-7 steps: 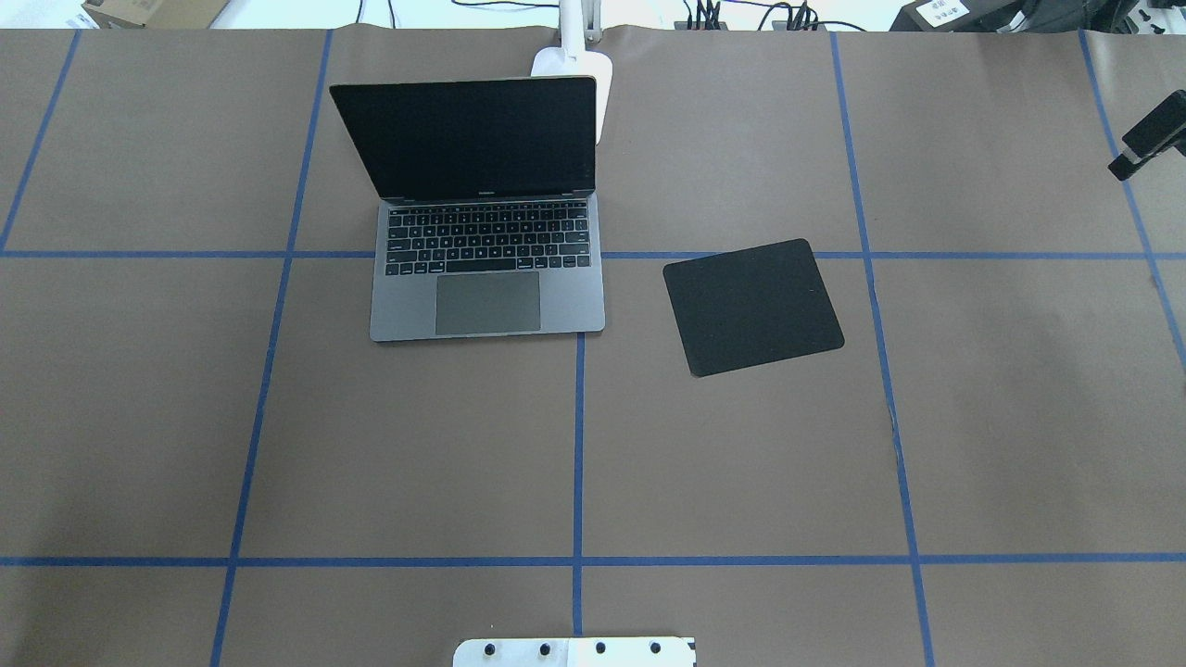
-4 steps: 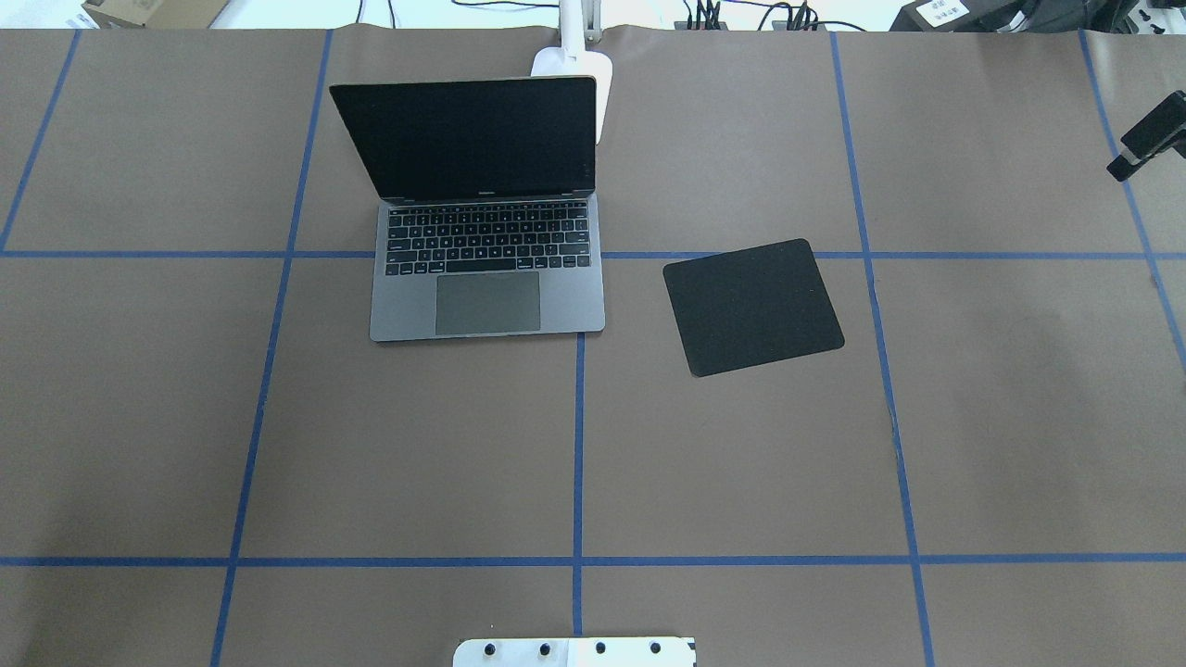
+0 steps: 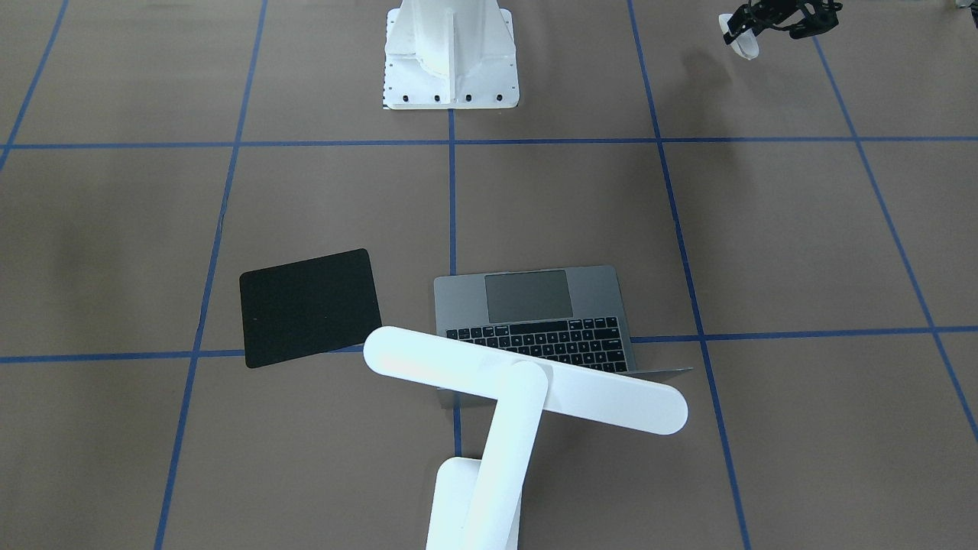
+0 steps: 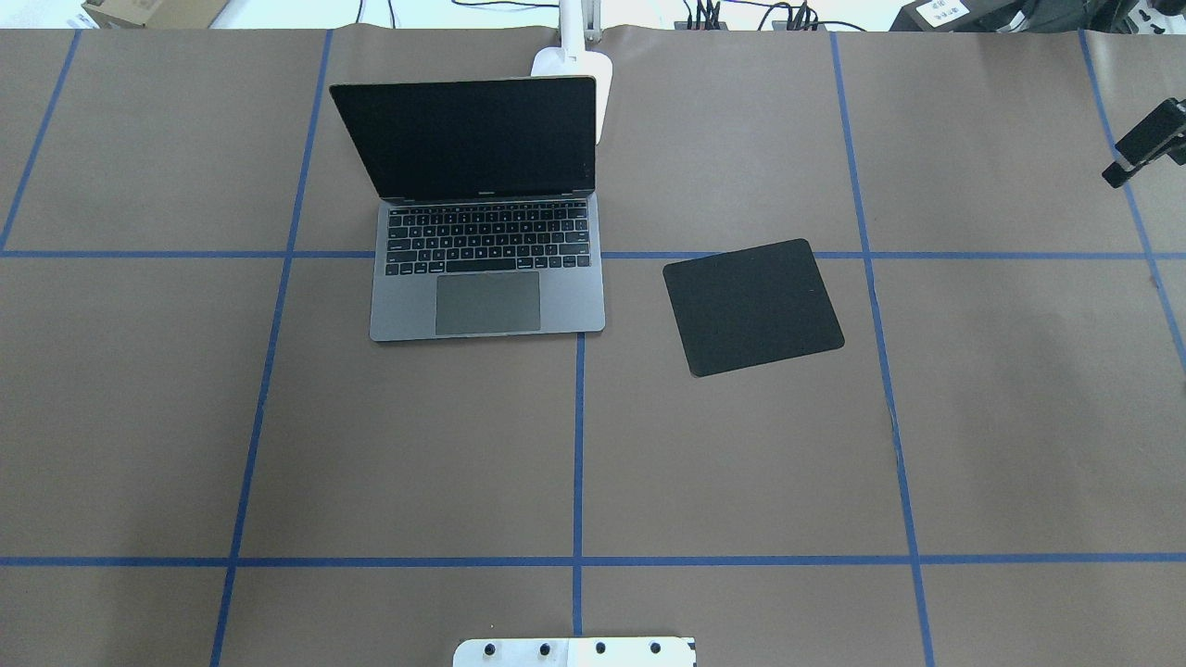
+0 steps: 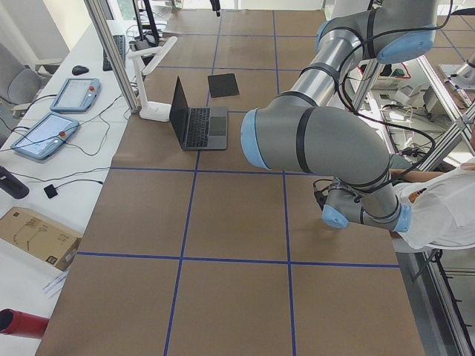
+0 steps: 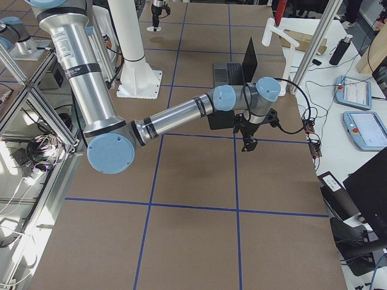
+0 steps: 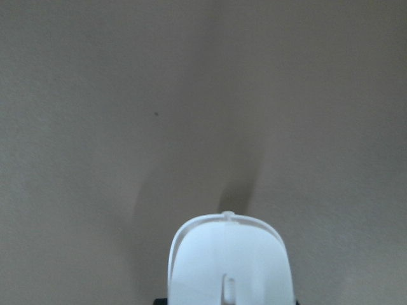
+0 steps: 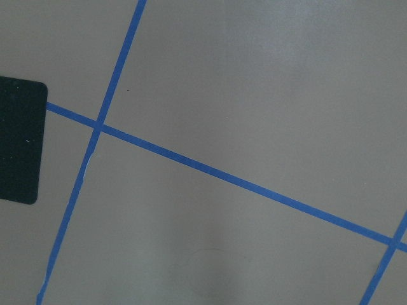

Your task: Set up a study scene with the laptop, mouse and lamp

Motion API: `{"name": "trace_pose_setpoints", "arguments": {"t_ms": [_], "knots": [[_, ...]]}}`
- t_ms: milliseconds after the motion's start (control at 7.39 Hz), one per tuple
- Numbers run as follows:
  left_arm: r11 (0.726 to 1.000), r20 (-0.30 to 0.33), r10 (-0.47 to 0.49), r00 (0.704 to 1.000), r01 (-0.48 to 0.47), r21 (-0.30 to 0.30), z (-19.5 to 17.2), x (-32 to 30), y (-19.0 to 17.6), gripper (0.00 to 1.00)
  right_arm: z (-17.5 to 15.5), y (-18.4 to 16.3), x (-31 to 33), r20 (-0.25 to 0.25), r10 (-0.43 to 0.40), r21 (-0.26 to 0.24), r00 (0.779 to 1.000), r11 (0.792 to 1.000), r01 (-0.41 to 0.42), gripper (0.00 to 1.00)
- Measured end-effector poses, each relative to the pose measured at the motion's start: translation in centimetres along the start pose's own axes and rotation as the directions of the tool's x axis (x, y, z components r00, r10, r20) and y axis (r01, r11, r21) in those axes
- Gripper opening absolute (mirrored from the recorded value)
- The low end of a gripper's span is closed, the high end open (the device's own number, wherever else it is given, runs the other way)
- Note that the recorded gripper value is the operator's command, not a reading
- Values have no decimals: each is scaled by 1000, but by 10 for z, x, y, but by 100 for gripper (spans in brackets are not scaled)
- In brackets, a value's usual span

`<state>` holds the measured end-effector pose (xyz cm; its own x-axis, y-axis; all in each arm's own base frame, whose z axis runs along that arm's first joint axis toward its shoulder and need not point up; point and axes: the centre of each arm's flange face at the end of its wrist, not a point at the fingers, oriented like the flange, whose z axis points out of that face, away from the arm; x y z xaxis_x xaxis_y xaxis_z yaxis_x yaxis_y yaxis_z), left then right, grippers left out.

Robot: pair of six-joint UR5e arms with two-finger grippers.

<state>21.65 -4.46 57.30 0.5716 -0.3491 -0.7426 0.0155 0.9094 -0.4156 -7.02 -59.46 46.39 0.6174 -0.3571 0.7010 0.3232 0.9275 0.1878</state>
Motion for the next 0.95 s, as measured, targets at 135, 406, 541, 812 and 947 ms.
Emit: {"name": "trace_pose_setpoints", "arguments": {"t_ms": [135,406,541,812,947], "knots": [[1000,-31,-14,999,14,-3,-6,14,5,62,3,0,-1,1,0,-5,1000,1000,0,99],[1000,-90,-11,996,11,7,-14,36,8,62,8,-1,-3,5,-1,-14,1000,1000,2,99],[1000,-130,-2,992,3,12,-10,51,10,62,11,-2,-5,6,-4,-18,1000,1000,4,99],[999,-177,-36,984,41,23,7,96,12,62,16,-5,-9,8,-9,-27,1000,1000,9,99],[998,-195,-53,979,60,30,17,125,8,62,18,-6,-9,9,-10,-30,1000,999,11,99]]}}
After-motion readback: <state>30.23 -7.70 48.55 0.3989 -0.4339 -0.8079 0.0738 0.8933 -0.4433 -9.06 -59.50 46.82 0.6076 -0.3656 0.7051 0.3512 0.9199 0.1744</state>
